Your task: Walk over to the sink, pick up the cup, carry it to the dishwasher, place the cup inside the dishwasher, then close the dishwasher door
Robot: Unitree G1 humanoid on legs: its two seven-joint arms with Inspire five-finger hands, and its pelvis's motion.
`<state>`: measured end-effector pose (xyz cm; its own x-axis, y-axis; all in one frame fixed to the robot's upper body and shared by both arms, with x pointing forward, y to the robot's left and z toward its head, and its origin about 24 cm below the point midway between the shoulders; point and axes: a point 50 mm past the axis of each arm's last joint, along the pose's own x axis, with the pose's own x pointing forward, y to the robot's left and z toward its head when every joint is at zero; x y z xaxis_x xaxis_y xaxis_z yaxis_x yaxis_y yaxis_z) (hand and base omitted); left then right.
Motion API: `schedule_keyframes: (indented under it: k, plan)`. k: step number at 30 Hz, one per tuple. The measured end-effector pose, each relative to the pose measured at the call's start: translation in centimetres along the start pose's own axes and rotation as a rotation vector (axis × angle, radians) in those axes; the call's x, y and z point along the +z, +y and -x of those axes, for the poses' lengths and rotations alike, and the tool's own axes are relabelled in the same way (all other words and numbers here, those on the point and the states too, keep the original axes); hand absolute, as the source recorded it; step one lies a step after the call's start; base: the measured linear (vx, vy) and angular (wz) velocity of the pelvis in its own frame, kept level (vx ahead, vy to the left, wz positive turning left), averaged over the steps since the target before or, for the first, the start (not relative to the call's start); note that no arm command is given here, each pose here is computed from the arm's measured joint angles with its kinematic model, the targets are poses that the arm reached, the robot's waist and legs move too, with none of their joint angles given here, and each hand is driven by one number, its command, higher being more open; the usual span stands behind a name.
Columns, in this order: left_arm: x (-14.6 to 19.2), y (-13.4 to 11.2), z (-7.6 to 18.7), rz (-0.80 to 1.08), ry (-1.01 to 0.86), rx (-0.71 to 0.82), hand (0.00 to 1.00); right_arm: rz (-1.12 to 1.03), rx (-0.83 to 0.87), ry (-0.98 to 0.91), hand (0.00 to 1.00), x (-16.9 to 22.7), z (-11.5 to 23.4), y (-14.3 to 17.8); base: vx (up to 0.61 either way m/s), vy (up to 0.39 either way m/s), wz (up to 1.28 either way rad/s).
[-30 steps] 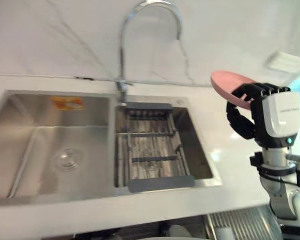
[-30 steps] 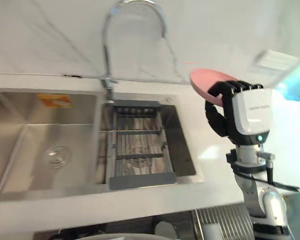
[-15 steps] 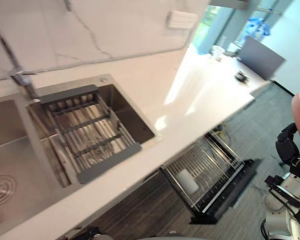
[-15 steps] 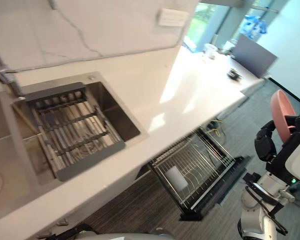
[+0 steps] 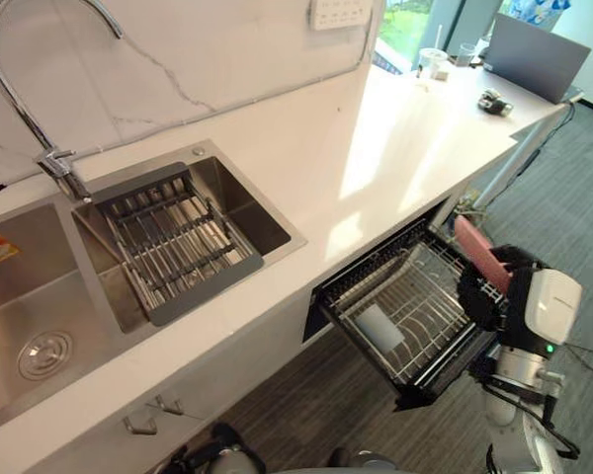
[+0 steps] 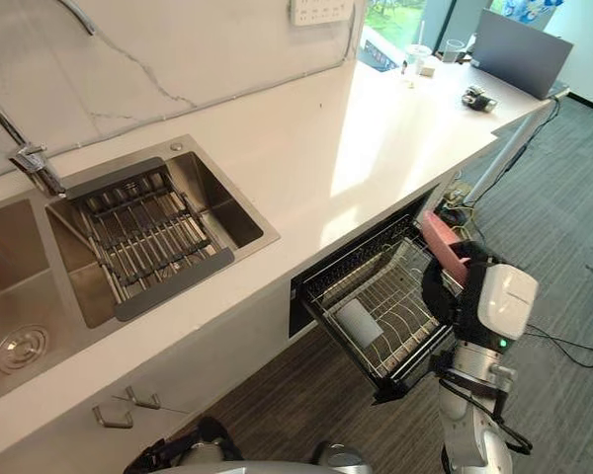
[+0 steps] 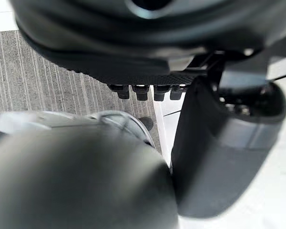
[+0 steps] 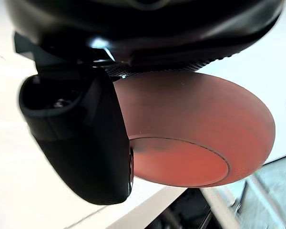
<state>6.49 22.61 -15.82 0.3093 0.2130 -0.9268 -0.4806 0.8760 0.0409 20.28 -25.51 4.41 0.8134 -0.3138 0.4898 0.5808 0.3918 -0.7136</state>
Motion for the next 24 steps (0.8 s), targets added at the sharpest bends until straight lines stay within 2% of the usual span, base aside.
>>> schedule_keyframes:
  k: [8,18,24]
  plan:
    - [0.3,-1.0,-0.1,-0.023,-0.011,-0.028,1.00,0.063,0.188,0.090,0.00,-1.8,0.9,2.5,0.07,0.039,0.03]
    - [0.4,-2.2,-0.1,-0.038,-0.020,-0.065,1.00,0.212,0.220,0.303,0.00,-6.1,0.7,1.8,0.00,0.006,0.03]
    - [3.0,-4.4,-0.1,-0.059,-0.098,-0.139,1.00,0.243,0.109,0.225,0.00,-5.1,-5.3,0.8,-0.05,0.063,-0.17]
